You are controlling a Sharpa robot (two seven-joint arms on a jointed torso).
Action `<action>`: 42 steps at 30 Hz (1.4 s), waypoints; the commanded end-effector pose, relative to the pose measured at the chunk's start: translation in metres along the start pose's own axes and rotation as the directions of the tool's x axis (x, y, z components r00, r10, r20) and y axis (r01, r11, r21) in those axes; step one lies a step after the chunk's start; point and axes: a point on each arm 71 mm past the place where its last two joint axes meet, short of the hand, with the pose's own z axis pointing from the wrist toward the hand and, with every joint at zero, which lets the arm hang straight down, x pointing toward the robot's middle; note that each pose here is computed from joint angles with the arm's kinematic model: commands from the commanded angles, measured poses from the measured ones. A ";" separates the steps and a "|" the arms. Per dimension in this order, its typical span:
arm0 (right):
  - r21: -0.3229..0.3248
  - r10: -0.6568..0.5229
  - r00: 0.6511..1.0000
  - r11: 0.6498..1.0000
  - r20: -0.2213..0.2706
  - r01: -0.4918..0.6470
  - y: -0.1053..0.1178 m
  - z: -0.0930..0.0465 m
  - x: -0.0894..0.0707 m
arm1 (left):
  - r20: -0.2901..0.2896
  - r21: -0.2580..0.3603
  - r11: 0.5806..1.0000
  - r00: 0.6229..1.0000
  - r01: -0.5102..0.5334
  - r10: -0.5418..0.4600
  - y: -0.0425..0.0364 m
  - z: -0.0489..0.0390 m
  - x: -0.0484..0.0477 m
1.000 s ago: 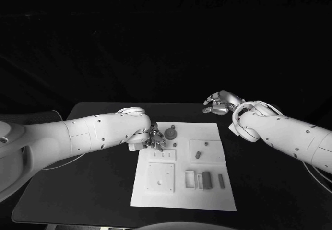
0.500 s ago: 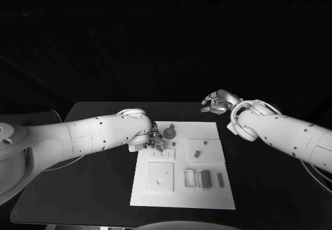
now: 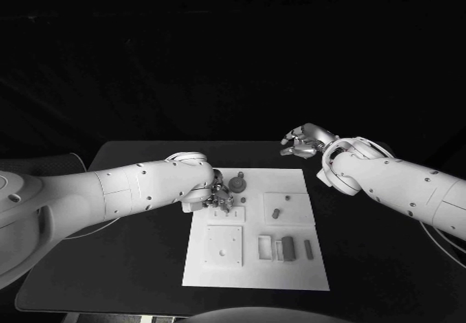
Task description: Assemble the parts on the task board
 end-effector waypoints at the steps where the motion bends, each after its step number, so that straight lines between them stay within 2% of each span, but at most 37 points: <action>1: -0.006 -0.001 1.000 1.000 -0.016 0.001 0.002 0.000 0.001 | -0.017 0.011 1.000 1.000 -0.017 0.017 -0.0018 0.0002 0.0016; 17: -0.007 -0.001 1.000 1.000 -0.026 0.001 0.003 0.000 0.003 | -0.020 0.006 1.000 0.999 -0.025 0.025 -0.0017 0.0051 0.0065; 42: -0.007 -0.001 0.999 1.000 -0.033 0.001 0.003 -0.001 0.003 | -0.033 0.010 0.999 0.999 -0.031 0.031 -0.0026 0.0070 0.0095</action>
